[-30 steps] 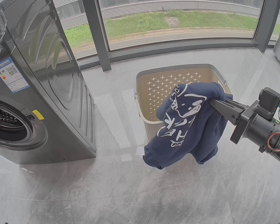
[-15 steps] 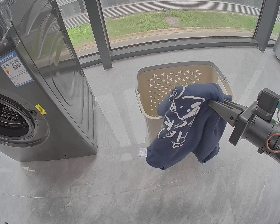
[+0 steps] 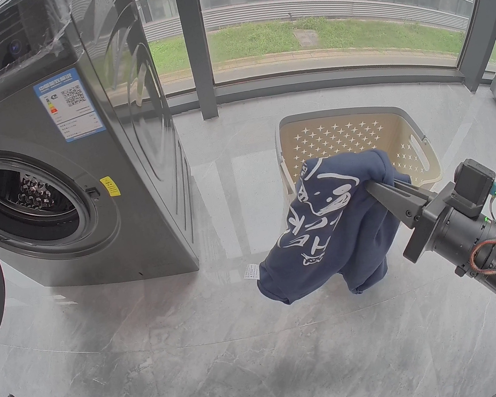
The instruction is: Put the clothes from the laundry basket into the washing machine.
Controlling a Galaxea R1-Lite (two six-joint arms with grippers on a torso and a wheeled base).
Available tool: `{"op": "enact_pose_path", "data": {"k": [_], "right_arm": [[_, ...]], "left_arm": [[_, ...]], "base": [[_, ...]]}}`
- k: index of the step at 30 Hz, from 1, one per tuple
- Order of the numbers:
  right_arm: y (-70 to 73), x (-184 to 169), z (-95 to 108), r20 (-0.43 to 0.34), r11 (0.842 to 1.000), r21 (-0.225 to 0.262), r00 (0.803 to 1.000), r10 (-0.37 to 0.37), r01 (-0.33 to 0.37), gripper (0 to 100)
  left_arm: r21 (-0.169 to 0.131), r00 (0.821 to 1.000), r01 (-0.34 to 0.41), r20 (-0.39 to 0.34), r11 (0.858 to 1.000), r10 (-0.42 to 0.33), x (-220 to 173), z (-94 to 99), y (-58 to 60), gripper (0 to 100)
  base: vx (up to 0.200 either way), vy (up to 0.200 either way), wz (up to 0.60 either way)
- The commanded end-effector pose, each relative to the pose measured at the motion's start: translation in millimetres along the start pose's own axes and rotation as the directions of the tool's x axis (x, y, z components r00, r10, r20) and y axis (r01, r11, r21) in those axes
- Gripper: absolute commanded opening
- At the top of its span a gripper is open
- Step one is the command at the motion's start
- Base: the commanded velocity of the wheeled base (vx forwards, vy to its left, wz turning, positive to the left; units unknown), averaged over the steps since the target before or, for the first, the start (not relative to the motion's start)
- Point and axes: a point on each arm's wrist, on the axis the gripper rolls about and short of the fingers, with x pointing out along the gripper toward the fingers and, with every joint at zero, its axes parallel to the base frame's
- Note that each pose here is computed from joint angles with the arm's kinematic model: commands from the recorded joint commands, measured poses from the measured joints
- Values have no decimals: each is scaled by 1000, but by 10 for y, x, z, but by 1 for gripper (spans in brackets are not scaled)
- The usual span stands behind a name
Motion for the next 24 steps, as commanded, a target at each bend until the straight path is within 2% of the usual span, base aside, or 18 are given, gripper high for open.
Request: {"op": "enact_pose_path", "data": {"k": [1,18,24], "right_arm": [[6,3,-6,-2,1000,1,1000,3,-3,0],[13,5,-4,-1,1000,1,1000,4,-4,0],[9,9,-11,-3,1000,1,1000,3,-3,0]], "left_arm": [[0,1000,0,-1,1000,0,1,-48,2,100],[1,1000,0,-1,1000,0,1,-48,2,100],[3,1000,0,-1,1000,0,1,-48,2,100]], "base": [[0,200,0],[0,200,0],[-33,0,0]]}}
